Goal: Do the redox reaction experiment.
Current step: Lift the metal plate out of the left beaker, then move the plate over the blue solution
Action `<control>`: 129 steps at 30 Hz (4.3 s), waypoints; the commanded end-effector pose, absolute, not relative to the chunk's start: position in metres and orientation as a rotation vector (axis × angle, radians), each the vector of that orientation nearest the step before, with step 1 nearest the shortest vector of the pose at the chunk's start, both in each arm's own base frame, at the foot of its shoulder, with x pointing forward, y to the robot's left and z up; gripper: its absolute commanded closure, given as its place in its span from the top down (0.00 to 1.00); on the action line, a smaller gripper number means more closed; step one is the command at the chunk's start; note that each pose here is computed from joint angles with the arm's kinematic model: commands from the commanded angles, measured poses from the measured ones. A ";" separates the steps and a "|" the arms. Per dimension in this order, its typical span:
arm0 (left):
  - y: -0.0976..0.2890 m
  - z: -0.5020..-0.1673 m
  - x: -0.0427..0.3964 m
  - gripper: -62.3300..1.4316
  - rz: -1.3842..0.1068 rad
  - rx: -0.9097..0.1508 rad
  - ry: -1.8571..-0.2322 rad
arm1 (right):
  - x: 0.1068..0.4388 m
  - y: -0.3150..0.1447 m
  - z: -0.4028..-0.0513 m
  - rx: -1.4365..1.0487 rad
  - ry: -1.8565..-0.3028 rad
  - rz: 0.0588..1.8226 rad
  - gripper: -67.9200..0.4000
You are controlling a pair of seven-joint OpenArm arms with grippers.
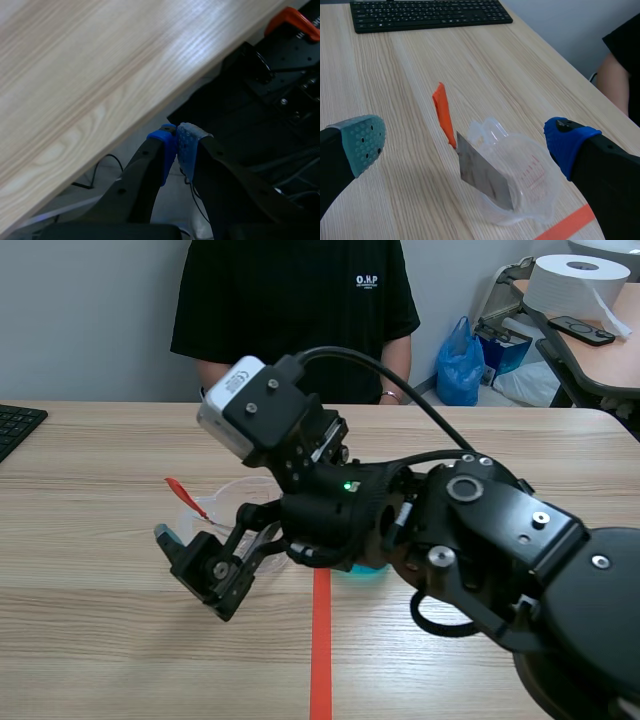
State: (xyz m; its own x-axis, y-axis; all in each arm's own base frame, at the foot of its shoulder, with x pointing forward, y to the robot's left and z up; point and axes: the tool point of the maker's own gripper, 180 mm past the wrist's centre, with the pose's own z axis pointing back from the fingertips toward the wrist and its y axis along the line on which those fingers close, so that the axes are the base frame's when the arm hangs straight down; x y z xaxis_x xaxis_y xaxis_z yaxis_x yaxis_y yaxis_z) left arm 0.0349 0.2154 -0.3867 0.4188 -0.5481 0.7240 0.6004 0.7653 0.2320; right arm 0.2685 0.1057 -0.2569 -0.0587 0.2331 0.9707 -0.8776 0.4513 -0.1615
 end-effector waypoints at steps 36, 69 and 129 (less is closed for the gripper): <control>0.218 -0.386 0.032 0.08 -0.715 -0.062 -0.873 | 0.316 0.112 -0.245 0.574 -1.424 0.909 0.37; 0.218 -0.386 0.032 0.08 -0.715 -0.062 -0.874 | 0.323 0.095 -0.211 0.558 -1.487 0.940 0.02; 0.216 -0.381 0.036 0.08 -0.701 -0.071 -0.911 | 0.327 -0.027 -0.100 0.582 -1.462 0.877 0.02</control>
